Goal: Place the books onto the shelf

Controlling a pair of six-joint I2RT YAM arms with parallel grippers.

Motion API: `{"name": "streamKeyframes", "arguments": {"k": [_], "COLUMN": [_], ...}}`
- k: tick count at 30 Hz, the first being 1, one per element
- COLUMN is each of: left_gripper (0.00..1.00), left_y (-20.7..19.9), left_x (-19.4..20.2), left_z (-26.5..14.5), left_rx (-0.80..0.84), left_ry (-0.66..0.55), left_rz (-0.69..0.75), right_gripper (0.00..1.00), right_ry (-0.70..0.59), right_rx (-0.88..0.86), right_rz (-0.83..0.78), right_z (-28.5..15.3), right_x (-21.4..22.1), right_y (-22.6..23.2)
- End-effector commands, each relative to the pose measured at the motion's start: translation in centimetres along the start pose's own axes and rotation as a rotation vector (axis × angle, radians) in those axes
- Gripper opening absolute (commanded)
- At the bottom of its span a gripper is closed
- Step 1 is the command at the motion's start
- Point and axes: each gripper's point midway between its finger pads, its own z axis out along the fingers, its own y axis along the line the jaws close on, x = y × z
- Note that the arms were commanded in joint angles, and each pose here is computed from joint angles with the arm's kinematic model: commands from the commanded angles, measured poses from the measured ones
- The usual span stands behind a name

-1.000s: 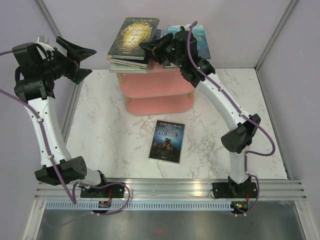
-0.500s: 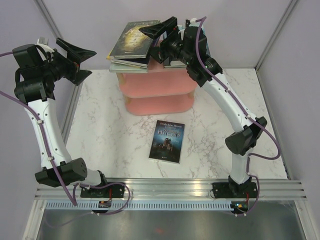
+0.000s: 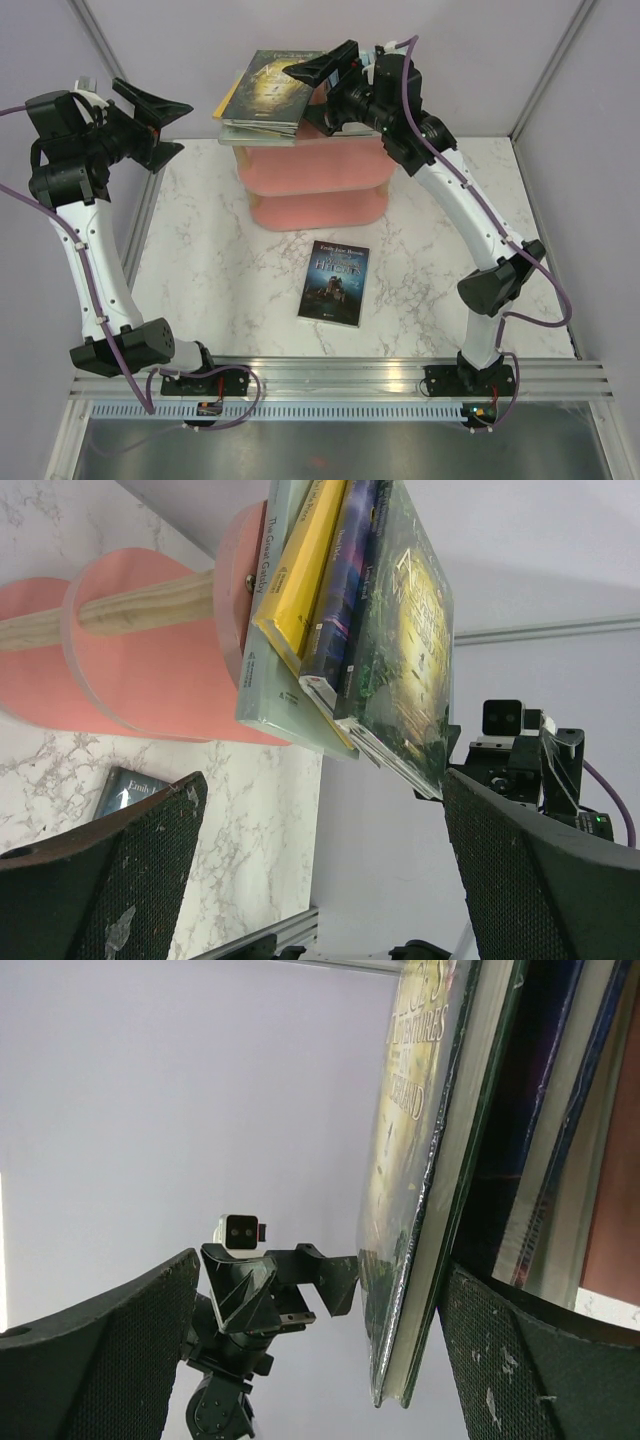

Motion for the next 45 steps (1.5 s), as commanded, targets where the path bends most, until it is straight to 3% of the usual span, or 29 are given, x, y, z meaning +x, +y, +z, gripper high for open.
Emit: {"name": "streamKeyframes", "arguments": {"k": [1, 12, 23, 29, 34, 36, 37, 39, 40, 42, 45], "left_gripper": [1.0, 1.0, 1.0, 1.0, 1.0, 1.0, 1.0, 1.0, 1.0, 1.0, 1.0], "left_y": [-0.7, 0.3, 0.8, -1.1, -2.8, -2.4, -2.4, -1.7, 0.4, 2.1, 8.4], "left_x": [0.7, 1.1, 1.2, 1.0, 2.6, 3.5, 4.6, 5.8, 6.6, 8.9, 14.4], "left_z": [-1.0, -0.9, -0.8, -2.6, -6.4, -6.9, -7.2, -7.0, -6.1, -5.6, -3.0], "left_rx": [0.013, -0.006, -0.019, 0.006, 0.005, -0.024, -0.019, -0.033, -0.08, -0.101, -0.178], "left_ry": [-0.005, 0.001, -0.002, -0.065, -0.153, -0.159, -0.145, -0.119, -0.082, -0.02, 0.135], "left_rz": [0.032, 0.018, 0.013, 0.08, 0.18, 0.193, 0.22, 0.241, 0.233, 0.228, 0.169], "right_gripper": [0.98, 0.98, 0.98, 0.98, 0.98, 0.98, 0.98, 0.98, 0.98, 0.98, 0.98], "right_ry": [0.001, 0.001, -0.024, -0.043, -0.01, 0.008, 0.058, 0.066, 0.085, 0.115, 0.093], "right_rx": [-0.072, -0.253, -0.292, -0.507, -0.552, -0.517, -0.443, -0.43, -0.353, -0.206, 0.167], "right_rz": [-0.024, -0.016, -0.048, -0.234, -0.442, -0.519, -0.51, -0.592, -0.59, -0.592, -0.52], "right_z": [-2.2, -2.0, -3.3, -9.2, -14.5, -16.7, -15.8, -19.5, -19.7, -21.3, -25.1], "right_x": [-0.3, -2.2, -3.6, -4.0, -0.5, 1.6, 3.0, 5.2, 5.8, 7.1, 7.2], "right_y": [4.1, 8.9, 10.1, 16.0, 17.2, 15.1, 11.3, 10.1, 7.5, 1.1, -12.6]}}
